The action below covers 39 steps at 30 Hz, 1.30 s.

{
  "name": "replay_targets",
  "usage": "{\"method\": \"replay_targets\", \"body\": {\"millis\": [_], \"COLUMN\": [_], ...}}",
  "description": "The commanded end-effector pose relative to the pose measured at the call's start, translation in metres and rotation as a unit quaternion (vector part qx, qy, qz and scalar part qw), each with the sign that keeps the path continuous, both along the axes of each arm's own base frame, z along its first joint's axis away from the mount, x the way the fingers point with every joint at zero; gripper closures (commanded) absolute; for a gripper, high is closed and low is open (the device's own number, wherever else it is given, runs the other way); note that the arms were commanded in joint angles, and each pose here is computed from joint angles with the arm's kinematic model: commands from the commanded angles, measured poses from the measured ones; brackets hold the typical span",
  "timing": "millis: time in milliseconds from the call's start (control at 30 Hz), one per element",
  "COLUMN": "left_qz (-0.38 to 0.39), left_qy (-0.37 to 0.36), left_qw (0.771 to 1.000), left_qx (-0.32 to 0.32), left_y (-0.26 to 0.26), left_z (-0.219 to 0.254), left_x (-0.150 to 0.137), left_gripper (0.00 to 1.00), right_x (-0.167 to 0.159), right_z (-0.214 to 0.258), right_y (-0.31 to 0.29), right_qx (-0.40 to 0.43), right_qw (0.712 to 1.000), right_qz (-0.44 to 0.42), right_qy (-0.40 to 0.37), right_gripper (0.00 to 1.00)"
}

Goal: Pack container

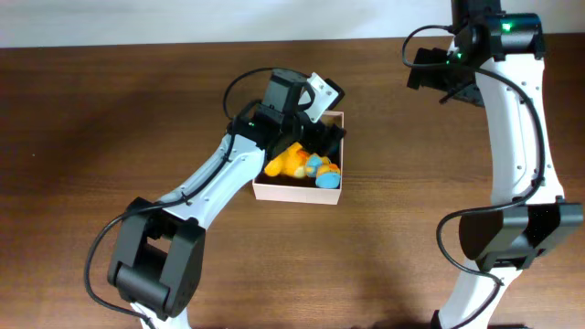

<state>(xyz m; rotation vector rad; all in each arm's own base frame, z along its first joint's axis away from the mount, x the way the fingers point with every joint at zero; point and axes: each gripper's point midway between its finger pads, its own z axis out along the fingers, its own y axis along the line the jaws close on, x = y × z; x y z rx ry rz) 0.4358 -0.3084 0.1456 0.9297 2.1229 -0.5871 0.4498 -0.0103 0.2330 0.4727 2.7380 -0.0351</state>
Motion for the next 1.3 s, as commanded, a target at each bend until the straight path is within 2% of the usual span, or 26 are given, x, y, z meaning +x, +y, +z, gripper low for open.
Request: {"method": "replay_targets", "body": {"millis": [0,133,333,500,633,1267], "left_qz": [0.032,0.114,0.281,0.339,0.351,0.351], "left_qy": [0.021,0.023,-0.012,0.009,0.013,0.013], "left_qw": [0.999,0.993,0.958,0.939,0.934,0.934], "left_qx": [-0.014,-0.016,0.051,0.066,0.068,0.068], "left_y": [0.01,0.056,0.176,0.235,0.248,0.247], "left_z": [0.002,0.033,0.079,0.084,0.083,0.083], "left_x": [0.007,0.022,0.03,0.022,0.022,0.022], "left_gripper": [0.01,0.01,0.01,0.01,0.01,0.01], "right_x": [-0.002,-0.002,-0.002,-0.002,-0.002,-0.002], "right_z": [0.02,0.02,0.02,0.02,0.02,0.02], "right_y": [0.0,0.0,0.0,0.0,0.0,0.0], "right_qx": [0.001,0.001,0.001,0.001,0.001,0.001], "right_qw": [1.0,1.0,1.0,1.0,1.0,1.0], "right_qz": [-0.004,-0.004,-0.004,-0.004,-0.004,-0.004], "right_qy": [-0.027,-0.027,-0.027,-0.027,-0.027,-0.027], "right_gripper": [0.01,0.01,0.01,0.01,0.01,0.01]}}
